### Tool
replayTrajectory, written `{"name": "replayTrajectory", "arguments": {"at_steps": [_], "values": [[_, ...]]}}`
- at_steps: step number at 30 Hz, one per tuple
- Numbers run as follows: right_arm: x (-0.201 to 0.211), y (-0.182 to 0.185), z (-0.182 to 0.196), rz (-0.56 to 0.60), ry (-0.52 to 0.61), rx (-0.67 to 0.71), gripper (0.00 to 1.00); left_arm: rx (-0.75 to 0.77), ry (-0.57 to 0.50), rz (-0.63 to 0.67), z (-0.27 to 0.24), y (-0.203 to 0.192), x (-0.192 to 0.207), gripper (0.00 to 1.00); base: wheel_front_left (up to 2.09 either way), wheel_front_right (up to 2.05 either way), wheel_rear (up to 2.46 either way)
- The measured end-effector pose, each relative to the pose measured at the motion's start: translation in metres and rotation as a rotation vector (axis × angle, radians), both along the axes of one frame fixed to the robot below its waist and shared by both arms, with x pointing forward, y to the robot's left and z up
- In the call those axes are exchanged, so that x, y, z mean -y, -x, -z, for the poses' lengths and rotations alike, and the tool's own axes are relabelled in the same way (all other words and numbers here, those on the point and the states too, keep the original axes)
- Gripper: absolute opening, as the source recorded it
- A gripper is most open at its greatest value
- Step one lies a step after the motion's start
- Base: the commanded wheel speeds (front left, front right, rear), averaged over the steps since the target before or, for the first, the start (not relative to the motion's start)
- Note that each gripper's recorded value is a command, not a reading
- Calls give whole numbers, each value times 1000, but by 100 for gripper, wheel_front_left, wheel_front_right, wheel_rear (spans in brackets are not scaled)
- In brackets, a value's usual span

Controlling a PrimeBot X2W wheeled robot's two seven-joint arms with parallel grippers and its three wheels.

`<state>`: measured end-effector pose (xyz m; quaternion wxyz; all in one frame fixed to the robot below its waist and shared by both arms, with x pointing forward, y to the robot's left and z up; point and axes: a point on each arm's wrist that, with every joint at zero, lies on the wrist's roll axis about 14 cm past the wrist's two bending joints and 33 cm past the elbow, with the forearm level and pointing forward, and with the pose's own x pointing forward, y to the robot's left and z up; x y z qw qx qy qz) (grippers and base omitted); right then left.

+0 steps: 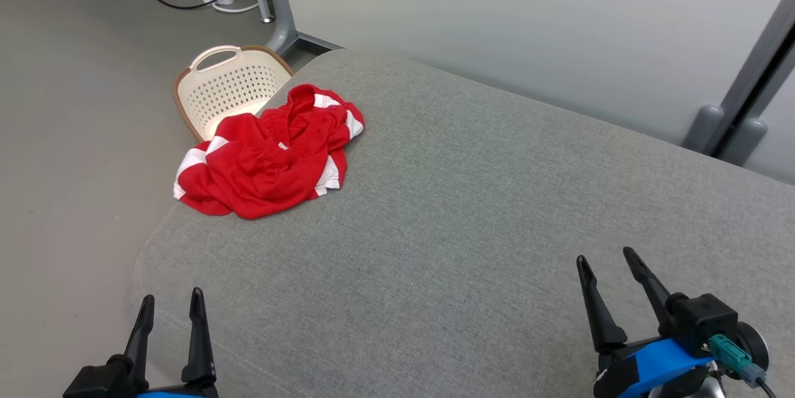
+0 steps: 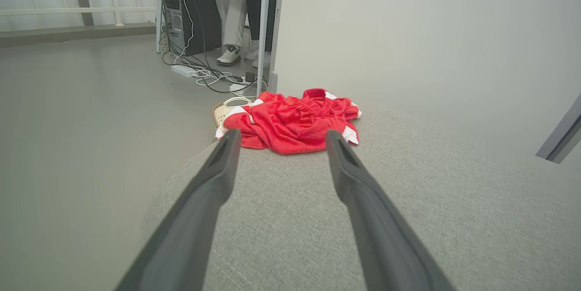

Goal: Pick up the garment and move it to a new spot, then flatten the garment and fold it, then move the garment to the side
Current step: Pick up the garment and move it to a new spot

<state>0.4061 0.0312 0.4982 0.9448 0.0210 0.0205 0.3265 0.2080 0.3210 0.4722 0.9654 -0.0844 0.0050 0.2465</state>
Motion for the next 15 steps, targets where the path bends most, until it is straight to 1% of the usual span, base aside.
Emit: {"name": "replayTrajectory", "arguments": {"at_steps": [8, 15], "values": [[-9, 1, 1, -25, -2, -4, 100, 1, 9, -25, 0, 7, -2, 100, 0, 0, 0], [-6, 1, 3, -16, -6, -9, 100, 9, 17, -19, -4, 4, -3, 100, 0, 0, 0]]}}
